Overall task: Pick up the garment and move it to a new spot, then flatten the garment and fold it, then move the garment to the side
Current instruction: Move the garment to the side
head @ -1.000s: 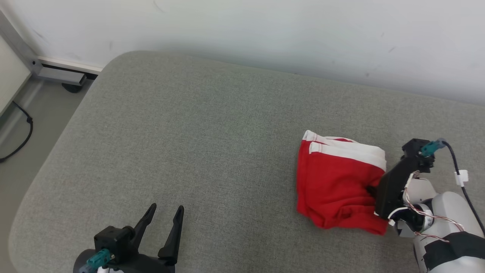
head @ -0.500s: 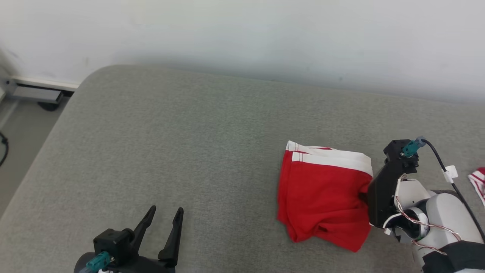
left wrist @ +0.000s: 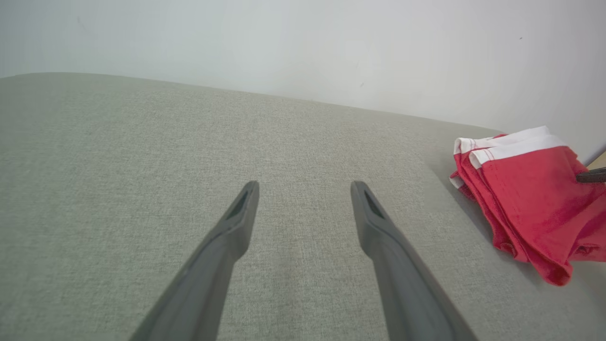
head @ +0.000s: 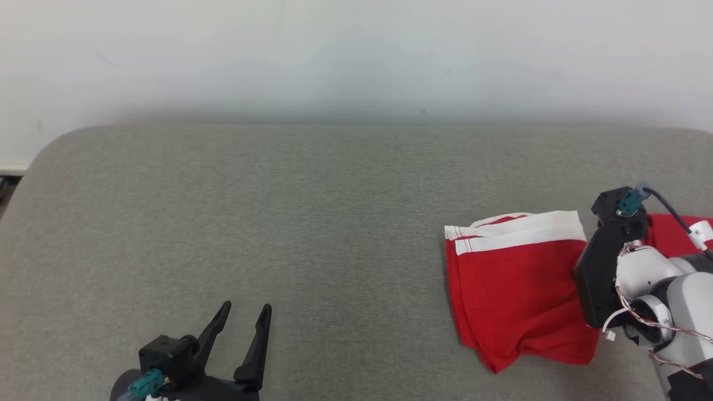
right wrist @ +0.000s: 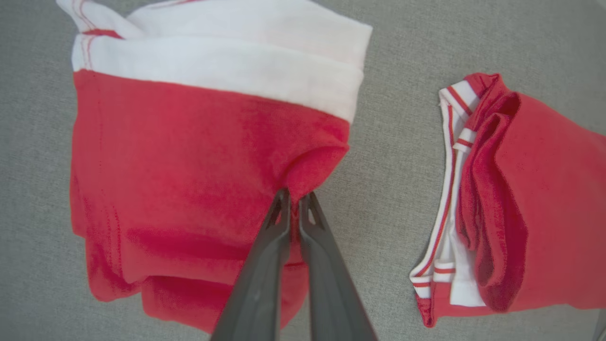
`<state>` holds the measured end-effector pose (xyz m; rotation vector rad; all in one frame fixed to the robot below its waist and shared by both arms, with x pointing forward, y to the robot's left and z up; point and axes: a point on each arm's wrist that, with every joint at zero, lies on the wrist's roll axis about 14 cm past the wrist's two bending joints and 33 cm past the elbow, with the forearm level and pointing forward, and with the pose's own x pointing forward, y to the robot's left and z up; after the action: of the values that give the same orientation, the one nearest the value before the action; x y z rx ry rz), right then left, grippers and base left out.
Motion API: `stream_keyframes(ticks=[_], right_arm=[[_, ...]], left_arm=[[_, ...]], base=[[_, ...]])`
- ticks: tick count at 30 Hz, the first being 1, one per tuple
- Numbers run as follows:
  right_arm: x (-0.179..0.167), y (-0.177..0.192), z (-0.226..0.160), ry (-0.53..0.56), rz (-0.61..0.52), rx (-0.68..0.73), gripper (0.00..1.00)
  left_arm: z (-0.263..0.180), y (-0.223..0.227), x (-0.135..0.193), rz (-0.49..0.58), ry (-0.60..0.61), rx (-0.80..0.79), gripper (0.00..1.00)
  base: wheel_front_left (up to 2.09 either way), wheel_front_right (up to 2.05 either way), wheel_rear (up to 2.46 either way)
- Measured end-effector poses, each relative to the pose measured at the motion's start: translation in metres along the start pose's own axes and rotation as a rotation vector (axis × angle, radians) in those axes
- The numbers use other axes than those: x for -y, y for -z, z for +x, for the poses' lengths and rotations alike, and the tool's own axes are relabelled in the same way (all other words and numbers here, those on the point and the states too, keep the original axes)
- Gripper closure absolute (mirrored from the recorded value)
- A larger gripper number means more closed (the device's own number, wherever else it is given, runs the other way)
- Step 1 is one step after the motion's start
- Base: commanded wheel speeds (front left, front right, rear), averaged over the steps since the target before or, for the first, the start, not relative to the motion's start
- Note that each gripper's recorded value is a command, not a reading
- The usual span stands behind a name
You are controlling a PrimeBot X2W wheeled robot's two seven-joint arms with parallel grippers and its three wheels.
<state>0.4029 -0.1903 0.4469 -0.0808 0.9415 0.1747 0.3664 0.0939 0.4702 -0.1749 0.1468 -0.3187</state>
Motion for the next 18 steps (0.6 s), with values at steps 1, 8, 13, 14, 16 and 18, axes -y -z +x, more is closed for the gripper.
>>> stream_keyframes(ticks=[1,8,13,14,16,18], right_arm=[[0.007,0.000,-0.004,0.016,0.003,0.003,1.00],[0.042,-0.001,-0.022,0.114,-0.017,0.015,1.00],[0.076,-0.007,-0.030,0.188,0.007,0.040,1.00],[0.080,-0.008,-0.031,0.195,0.010,0.045,1.00],[0.087,-0.009,-0.032,0.207,0.020,0.051,1.00],[0.092,-0.009,-0.034,0.215,0.031,0.055,1.00]], left_arm=[[0.003,0.000,0.003,0.001,0.012,-0.002,0.00],[0.020,0.004,0.025,0.004,0.094,-0.018,0.00],[0.044,0.008,0.048,0.003,0.180,-0.028,0.00],[0.046,0.009,0.050,0.002,0.187,-0.033,0.00],[0.049,0.013,0.054,-0.001,0.202,-0.042,0.00],[0.054,0.015,0.057,-0.002,0.214,-0.046,0.00]], base=[[0.00,0.00,0.00],[0.00,0.00,0.00],[0.00,0.00,0.00],[0.00,0.00,0.00],[0.00,0.00,0.00],[0.00,0.00,0.00]])
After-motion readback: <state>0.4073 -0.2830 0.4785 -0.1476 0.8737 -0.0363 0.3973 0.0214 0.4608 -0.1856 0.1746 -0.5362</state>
